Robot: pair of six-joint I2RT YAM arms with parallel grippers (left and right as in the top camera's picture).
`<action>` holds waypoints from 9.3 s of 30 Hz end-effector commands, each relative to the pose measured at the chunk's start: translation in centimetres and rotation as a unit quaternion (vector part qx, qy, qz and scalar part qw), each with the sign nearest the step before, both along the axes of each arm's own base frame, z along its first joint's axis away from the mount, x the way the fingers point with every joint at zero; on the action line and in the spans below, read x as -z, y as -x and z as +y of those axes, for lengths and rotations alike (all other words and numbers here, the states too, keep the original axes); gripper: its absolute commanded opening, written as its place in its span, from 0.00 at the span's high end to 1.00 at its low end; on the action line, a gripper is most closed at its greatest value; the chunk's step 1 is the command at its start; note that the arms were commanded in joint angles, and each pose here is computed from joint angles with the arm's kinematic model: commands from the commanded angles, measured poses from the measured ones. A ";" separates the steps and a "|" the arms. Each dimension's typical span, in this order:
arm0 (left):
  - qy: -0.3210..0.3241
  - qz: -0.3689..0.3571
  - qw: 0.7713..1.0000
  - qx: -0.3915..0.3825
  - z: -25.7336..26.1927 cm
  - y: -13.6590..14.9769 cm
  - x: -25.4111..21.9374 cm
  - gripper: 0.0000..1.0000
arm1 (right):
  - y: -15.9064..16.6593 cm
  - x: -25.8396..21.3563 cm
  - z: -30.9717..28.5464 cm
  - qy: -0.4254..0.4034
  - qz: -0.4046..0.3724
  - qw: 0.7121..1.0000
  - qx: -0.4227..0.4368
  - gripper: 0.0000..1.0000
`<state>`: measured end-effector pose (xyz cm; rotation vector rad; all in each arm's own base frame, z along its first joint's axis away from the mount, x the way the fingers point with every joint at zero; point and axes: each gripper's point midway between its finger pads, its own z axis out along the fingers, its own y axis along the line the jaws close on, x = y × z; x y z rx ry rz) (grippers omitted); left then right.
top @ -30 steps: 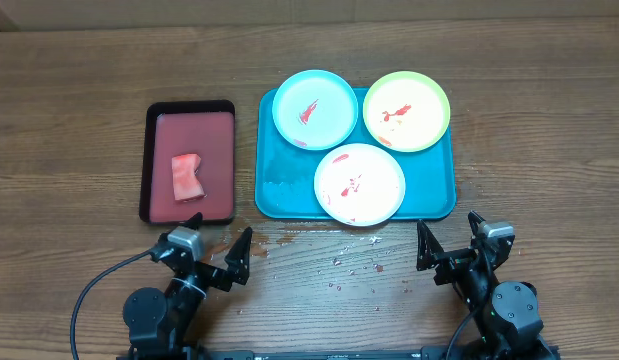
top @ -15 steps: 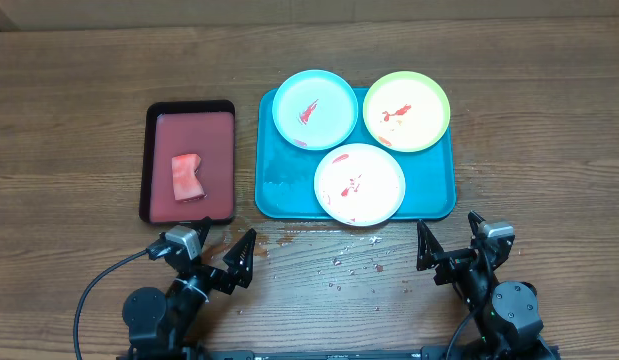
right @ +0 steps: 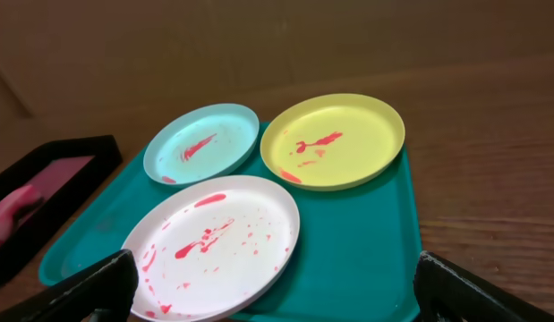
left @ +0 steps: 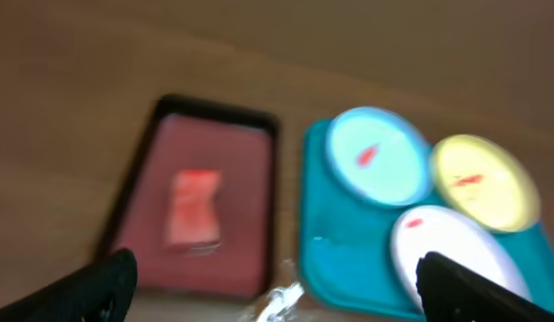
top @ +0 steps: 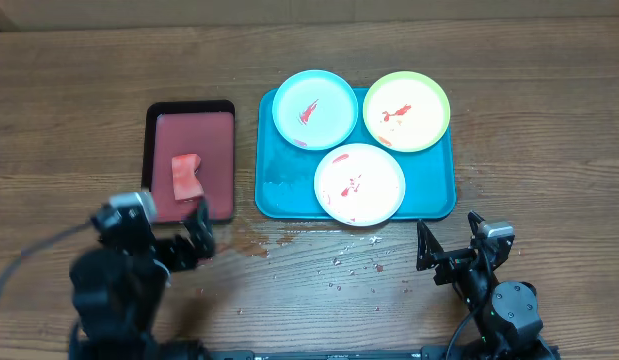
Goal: Clean dirty plates on tray and stack at the side
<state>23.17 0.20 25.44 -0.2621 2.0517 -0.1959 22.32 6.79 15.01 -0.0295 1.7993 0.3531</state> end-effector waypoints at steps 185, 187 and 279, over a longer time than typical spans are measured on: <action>0.069 0.100 0.983 0.141 -21.7 -30.6 19.4 0.96 | -23.8 8.5 14.5 -0.021 0.287 0.953 -0.095 0.59; 0.068 0.111 0.983 0.129 -21.3 -30.4 19.9 0.96 | -24.4 9.1 14.7 -0.021 0.294 0.951 -0.093 0.56; -0.190 0.289 0.925 0.157 -15.7 -25.7 24.0 0.96 | -25.0 13.8 16.5 -0.037 0.356 0.933 -0.049 0.96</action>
